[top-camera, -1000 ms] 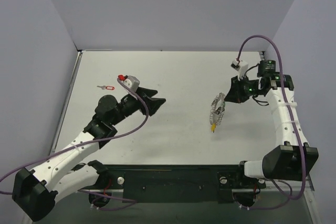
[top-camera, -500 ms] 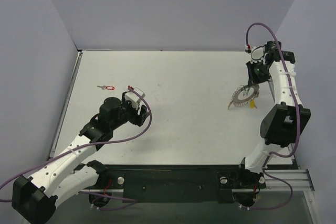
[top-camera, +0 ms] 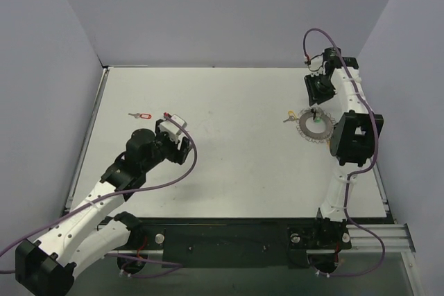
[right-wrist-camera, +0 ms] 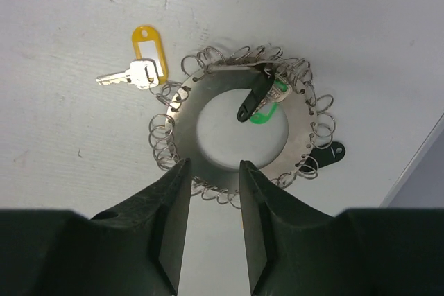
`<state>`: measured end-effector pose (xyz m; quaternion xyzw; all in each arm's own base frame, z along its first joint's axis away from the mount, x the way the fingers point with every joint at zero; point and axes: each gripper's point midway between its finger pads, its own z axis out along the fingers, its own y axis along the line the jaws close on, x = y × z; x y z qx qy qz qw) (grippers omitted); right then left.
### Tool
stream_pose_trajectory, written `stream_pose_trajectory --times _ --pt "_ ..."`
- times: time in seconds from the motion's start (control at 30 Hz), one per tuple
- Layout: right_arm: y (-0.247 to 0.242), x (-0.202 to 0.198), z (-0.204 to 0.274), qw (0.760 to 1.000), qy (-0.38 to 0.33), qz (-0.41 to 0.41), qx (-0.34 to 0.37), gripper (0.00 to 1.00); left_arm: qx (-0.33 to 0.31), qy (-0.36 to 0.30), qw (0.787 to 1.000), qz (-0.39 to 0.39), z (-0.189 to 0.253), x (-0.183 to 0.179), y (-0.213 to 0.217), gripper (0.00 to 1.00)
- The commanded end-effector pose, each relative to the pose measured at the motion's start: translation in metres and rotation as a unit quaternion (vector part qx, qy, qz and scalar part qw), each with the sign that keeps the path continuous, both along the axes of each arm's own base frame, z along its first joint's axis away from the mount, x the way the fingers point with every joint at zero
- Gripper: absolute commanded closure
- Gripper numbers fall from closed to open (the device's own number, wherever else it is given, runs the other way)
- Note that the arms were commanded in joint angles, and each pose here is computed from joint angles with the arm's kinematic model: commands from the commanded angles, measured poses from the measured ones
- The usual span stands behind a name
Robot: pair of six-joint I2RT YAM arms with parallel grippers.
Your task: Put the keys on the keyring
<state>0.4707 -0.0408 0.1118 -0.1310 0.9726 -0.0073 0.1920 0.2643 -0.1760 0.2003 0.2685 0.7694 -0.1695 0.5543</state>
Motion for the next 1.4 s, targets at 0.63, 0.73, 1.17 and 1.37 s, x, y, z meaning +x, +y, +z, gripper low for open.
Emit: stream_pose_trajectory --times 0.63,0.73,1.17,1.37 --pt "-0.013 -0.163 0.118 0.863 -0.352 -0.292 0.213 0.17 -0.061 -0.027 0.970 0.234 0.025 0.042 0.095 0.08" --pt "-0.020 -0.177 0.119 0.857 -0.358 -0.318 0.191 0.17 -0.054 -0.028 0.967 0.248 0.023 0.043 0.101 0.08" --pt "-0.023 -0.195 0.129 0.851 -0.377 -0.323 0.170 0.15 -0.078 -0.047 0.968 0.233 0.041 0.037 0.095 0.07" --pt "-0.026 -0.198 0.123 0.853 -0.362 -0.338 0.163 0.14 -0.094 -0.062 0.968 0.226 0.049 0.028 0.096 0.07"
